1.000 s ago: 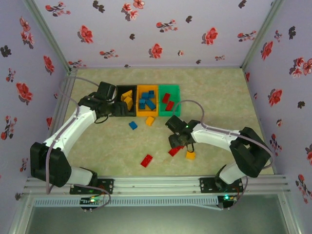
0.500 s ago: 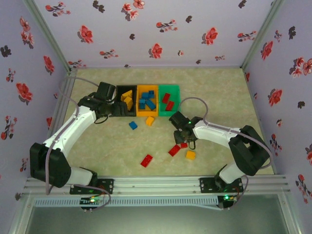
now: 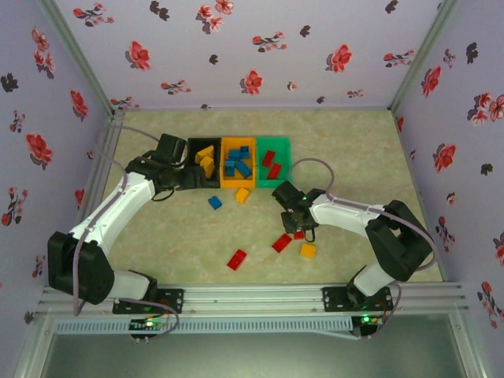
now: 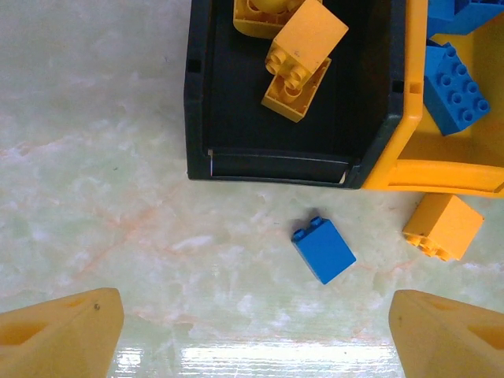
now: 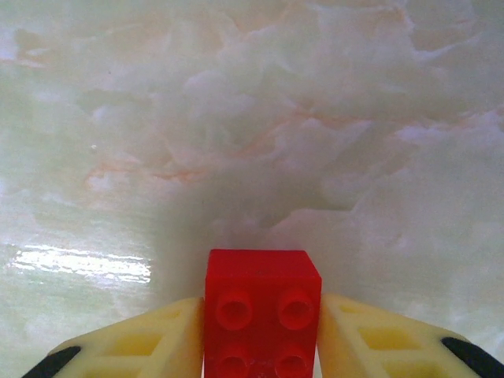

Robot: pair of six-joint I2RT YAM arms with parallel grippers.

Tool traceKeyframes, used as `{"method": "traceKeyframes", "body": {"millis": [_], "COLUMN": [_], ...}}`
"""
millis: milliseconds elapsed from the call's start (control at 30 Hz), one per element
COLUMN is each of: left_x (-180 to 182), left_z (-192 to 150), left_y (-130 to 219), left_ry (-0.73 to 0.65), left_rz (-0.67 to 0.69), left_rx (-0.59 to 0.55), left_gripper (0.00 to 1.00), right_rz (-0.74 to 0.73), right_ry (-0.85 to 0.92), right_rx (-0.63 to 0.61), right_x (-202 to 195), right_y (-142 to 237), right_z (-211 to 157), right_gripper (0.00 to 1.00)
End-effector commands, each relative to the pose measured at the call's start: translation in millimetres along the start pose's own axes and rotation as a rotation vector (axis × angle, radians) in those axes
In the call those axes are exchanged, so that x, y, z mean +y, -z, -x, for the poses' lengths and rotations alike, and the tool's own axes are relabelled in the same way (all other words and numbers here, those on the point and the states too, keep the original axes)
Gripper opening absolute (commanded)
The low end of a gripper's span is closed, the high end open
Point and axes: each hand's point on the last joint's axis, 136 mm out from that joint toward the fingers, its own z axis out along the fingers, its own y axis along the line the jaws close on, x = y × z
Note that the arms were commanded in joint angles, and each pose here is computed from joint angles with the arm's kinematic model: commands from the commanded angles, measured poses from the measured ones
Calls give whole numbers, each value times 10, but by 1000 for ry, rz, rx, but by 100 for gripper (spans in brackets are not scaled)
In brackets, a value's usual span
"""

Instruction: Sort the legos into containers by color

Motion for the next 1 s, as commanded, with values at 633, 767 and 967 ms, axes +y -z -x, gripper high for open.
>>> {"method": "traceKeyframes", "body": {"millis": [633, 767, 967], "left_x": [-68, -65, -76], "left_z": [-95, -117, -203], "left_y": [77, 130, 229], "left_ry": [-9, -10, -25], "left_rz": [-17, -21, -29], "left_rx": [-9, -12, -9], "left_gripper": [87, 87, 87], "right_rz": [65, 53, 43], "right_ry": [-43, -72, -90], "right_rx": [-262, -327, -373], "right_x": [84, 55, 64], "right_y": [614, 686, 658], "right_z": [1300, 1704, 2220], "right_gripper": [24, 24, 24]}}
